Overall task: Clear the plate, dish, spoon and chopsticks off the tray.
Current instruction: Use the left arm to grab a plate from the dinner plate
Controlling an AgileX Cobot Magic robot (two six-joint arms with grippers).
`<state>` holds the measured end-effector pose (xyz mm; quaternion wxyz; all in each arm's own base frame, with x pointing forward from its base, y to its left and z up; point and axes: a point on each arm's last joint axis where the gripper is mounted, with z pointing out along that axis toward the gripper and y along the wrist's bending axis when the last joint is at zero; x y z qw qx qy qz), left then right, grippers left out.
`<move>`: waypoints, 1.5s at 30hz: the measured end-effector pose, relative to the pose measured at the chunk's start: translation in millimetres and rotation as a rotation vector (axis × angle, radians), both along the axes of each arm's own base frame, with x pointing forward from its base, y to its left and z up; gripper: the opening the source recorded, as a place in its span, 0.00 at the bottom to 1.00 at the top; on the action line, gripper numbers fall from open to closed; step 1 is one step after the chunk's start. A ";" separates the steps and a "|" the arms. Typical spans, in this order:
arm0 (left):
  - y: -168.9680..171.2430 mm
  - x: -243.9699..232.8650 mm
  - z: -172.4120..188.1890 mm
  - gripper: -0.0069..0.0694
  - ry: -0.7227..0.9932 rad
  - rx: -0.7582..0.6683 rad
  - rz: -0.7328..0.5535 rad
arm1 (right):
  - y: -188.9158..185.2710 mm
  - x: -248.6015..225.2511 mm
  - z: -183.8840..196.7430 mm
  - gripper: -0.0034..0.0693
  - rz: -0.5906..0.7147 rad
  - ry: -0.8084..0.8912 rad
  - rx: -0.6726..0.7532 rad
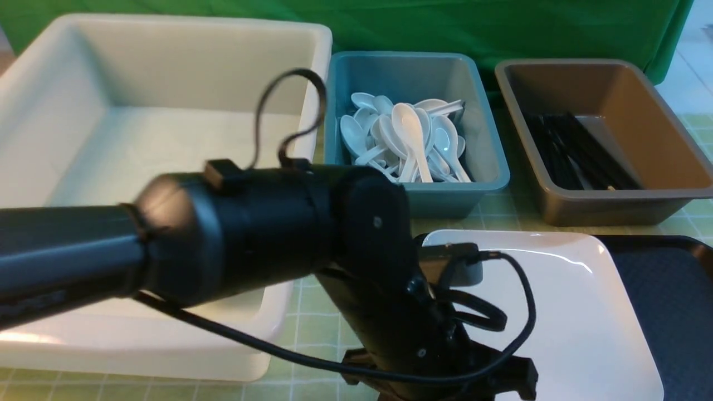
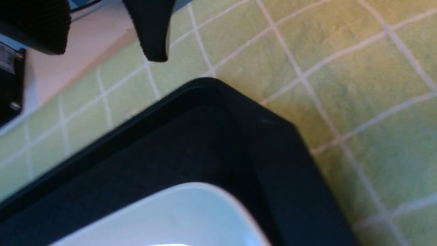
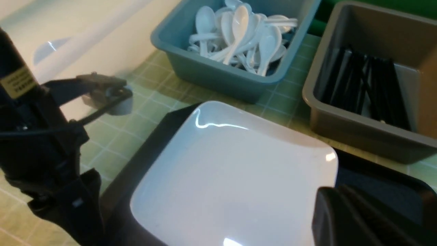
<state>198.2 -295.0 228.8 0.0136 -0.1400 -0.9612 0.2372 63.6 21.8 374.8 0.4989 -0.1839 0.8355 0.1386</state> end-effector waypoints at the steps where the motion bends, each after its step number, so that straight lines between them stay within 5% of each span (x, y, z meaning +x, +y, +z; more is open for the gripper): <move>1: -0.2 0.3 -1.1 0.51 0.003 0.003 0.003 | -0.1 0.0 -0.1 0.05 -0.001 0.001 -0.001; 10: -10.0 19.6 -37.5 0.51 -0.018 0.054 0.176 | -2.5 -0.1 -1.9 0.05 -0.017 0.015 -0.023; 22: -21.8 29.6 -52.2 0.51 -0.031 -0.005 0.250 | -2.8 -0.2 -2.0 0.05 -0.019 0.015 -0.024; 35: -44.8 41.5 -24.1 0.51 -0.114 -0.151 0.128 | -3.0 -0.1 -2.0 0.06 -0.020 0.014 -0.025; 45: -41.9 48.9 -5.7 0.51 -0.165 -0.008 0.057 | -3.4 -0.1 -2.4 0.08 -0.024 0.018 -0.030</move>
